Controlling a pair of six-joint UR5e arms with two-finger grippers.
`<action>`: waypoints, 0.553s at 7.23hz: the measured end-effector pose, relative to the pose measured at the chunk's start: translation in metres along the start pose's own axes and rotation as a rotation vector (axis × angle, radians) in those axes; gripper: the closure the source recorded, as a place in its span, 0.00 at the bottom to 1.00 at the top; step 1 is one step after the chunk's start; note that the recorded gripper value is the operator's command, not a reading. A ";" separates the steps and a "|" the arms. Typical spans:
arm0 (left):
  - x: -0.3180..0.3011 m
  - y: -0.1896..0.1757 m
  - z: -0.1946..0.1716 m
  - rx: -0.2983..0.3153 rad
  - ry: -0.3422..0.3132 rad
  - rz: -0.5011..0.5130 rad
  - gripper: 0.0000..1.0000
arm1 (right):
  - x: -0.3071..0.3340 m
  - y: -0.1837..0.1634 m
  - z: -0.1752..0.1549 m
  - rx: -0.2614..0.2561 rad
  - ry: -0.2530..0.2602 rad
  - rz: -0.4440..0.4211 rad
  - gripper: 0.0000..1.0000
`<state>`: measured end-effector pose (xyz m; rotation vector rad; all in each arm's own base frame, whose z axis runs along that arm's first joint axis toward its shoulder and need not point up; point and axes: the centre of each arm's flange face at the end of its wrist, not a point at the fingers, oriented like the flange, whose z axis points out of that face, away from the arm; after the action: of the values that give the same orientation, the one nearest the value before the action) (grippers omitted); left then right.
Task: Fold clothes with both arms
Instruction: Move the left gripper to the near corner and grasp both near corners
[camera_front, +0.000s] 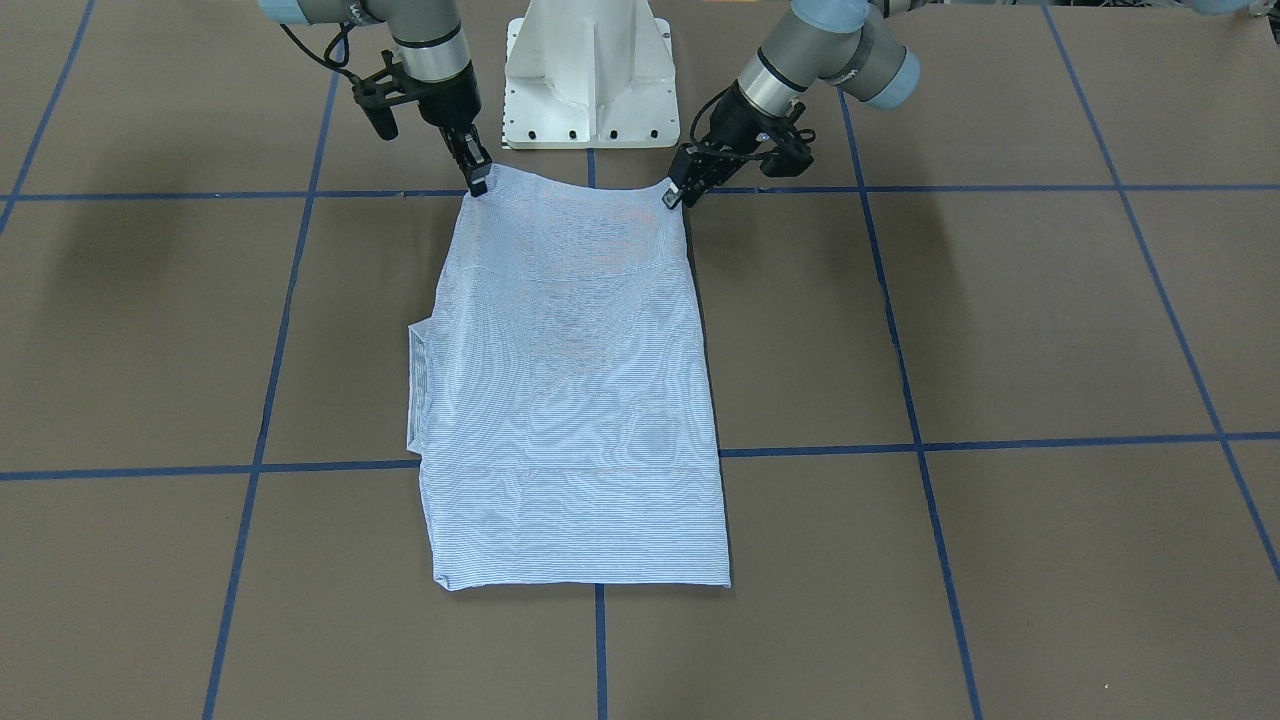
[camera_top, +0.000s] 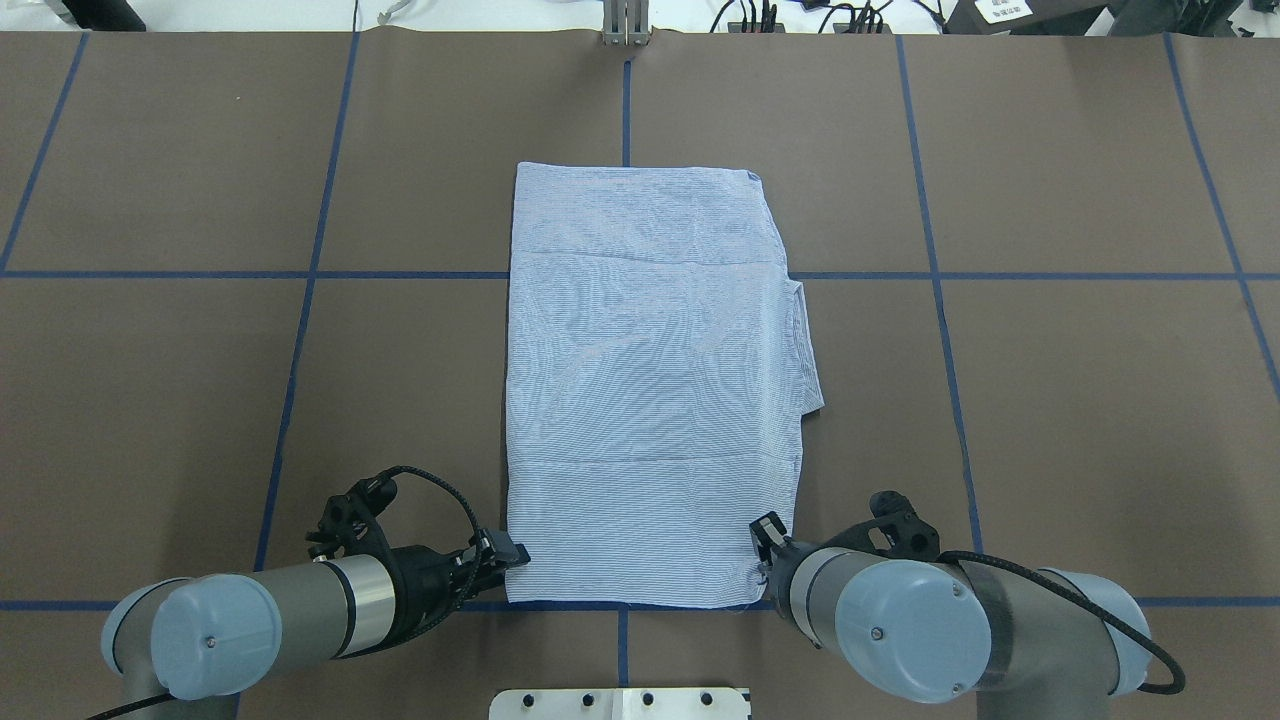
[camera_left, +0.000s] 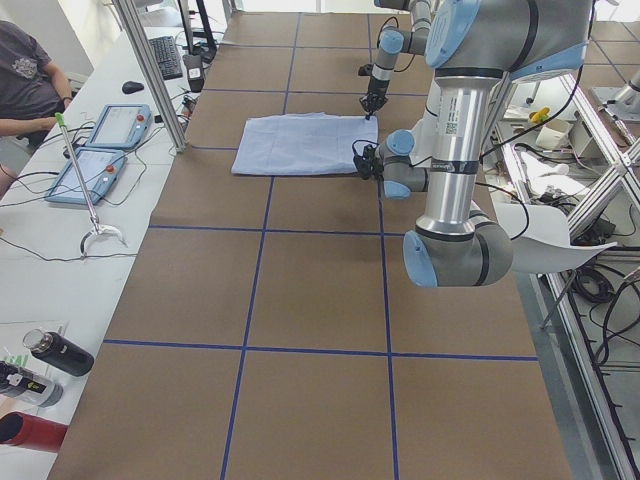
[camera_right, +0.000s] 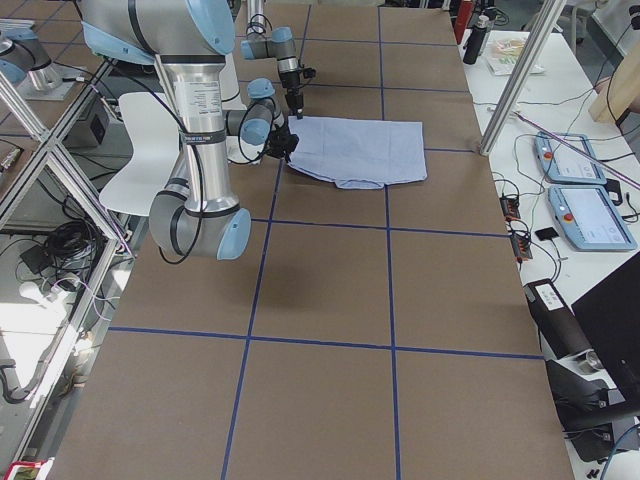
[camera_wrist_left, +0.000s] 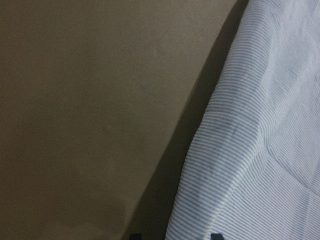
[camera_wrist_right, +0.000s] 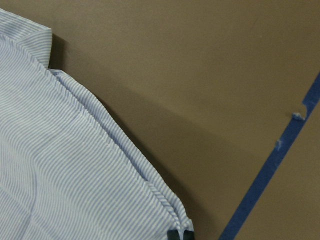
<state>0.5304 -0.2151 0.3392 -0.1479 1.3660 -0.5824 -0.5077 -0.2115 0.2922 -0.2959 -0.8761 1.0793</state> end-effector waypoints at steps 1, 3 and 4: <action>-0.003 0.003 0.002 0.000 -0.003 -0.006 1.00 | 0.000 0.000 0.000 0.000 0.000 0.000 1.00; -0.004 0.007 0.003 -0.003 -0.005 -0.010 1.00 | 0.000 0.000 -0.001 -0.002 -0.001 0.000 1.00; -0.004 0.008 0.002 -0.006 -0.003 -0.010 1.00 | 0.000 0.000 -0.001 -0.002 -0.001 0.000 1.00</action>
<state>0.5344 -0.2070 0.3393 -0.1603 1.3647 -0.5868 -0.5072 -0.2115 0.2911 -0.2971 -0.8785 1.0789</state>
